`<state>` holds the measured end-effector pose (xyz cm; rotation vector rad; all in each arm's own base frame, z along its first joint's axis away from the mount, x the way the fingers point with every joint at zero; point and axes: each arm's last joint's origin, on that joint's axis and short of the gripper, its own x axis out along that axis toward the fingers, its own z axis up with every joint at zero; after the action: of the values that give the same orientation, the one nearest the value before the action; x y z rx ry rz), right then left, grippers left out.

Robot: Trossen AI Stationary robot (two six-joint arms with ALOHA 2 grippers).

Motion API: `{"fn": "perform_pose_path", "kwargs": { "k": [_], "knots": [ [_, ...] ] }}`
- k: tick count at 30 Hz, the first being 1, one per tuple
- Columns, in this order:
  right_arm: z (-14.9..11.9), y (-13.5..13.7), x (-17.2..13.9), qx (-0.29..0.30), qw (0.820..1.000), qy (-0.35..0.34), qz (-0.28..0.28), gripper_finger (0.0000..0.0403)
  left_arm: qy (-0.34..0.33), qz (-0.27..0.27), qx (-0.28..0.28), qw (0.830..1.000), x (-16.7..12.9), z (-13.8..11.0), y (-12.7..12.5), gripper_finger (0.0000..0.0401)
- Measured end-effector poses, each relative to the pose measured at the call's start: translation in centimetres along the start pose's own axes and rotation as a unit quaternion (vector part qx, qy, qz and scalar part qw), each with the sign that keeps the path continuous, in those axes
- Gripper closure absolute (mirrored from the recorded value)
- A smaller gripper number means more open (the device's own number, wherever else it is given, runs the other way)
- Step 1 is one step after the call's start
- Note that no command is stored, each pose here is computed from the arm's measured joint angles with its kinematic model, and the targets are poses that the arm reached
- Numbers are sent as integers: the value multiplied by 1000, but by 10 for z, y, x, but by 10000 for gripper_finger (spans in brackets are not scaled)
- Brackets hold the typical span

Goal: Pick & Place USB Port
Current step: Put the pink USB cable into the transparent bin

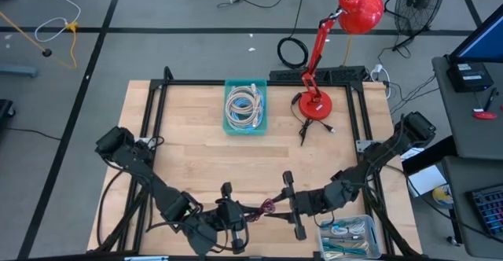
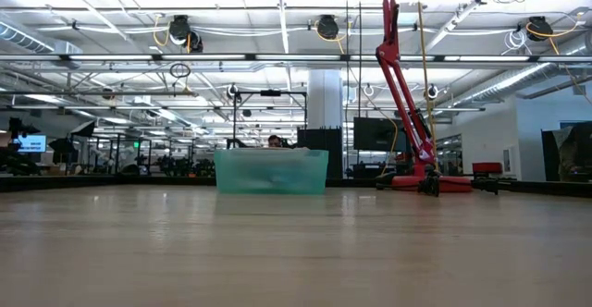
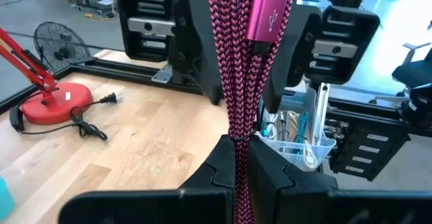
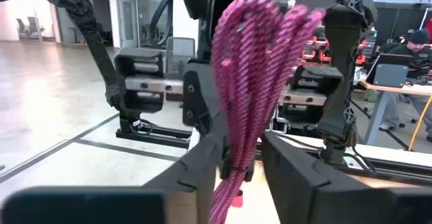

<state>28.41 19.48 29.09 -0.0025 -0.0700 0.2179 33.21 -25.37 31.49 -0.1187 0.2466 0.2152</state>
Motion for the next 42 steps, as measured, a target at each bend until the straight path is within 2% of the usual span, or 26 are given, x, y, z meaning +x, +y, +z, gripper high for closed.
{"fn": "perform_pose_path", "kwargs": {
  "k": [8,13,19,23,26,29,32,36,42],
  "knots": [
    [-1,1,0,-19,1000,6,3,392,5,-11,-1,1000,1,0,0,389],
    [-1,1,0,-15,1000,6,3,389,7,-16,-1,1000,1,0,0,371],
    [-2,2,-1,-17,1000,11,5,400,32,-40,-15,999,1,-3,0,300],
    [-2,6,-2,-14,1000,13,13,401,94,-93,-5,991,-1,-11,-1,254],
    [-5,8,-5,-2,999,33,16,402,134,-105,-7,985,-2,-18,1,231],
    [-1,6,-13,31,994,92,42,402,152,-99,-13,983,-3,-21,2,220],
    [0,8,-31,61,976,199,58,402,164,-102,-17,981,-4,-23,3,218],
    [-1,19,-67,73,938,336,46,402,176,-102,-14,979,-4,-25,4,218],
    [-7,41,-112,136,874,464,46,402,174,-96,-15,980,-2,-24,6,217]
  ]
}}
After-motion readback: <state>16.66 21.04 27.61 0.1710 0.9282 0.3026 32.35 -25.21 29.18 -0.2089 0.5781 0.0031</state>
